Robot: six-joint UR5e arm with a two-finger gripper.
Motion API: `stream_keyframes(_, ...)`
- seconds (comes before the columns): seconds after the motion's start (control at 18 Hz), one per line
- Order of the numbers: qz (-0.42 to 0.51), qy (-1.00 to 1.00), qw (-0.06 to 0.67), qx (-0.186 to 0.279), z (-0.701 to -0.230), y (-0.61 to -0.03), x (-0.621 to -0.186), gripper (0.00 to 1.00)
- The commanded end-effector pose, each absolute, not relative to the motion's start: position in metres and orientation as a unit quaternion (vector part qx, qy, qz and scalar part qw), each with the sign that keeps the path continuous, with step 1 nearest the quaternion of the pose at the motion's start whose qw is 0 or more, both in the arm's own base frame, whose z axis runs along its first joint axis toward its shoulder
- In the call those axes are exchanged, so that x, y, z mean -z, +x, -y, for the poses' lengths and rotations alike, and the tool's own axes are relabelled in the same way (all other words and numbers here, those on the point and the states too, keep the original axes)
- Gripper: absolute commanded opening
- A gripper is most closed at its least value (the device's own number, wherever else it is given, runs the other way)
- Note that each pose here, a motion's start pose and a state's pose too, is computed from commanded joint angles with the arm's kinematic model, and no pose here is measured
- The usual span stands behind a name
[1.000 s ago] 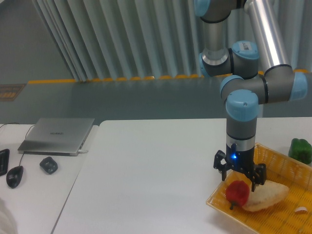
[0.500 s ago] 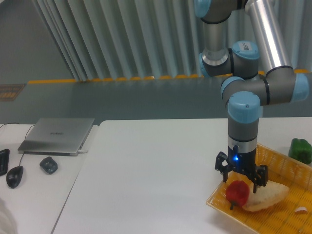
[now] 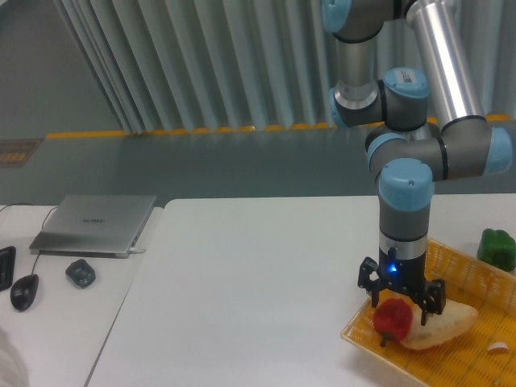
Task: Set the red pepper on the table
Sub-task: 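Lower the gripper around the red pepper and close on it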
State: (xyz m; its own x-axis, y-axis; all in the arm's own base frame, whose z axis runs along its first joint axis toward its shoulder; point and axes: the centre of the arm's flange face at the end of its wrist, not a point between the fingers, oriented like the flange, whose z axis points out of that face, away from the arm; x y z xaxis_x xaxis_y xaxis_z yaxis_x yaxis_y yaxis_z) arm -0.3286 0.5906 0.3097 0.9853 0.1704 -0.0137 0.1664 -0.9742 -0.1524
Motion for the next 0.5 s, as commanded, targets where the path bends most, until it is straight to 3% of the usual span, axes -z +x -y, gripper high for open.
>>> stream_keyframes(0.39, 0.080, -0.994, 0.071, -0.011, -0.595, -0.331, -0.295, 1.00)
stream_keyframes(0.44, 0.080, -0.994, 0.070, -0.010, -0.595, -0.331, -0.293, 0.95)
stream_keyframes(0.5, 0.078, -0.994, 0.070, -0.011, -0.595, -0.331, -0.294, 0.82)
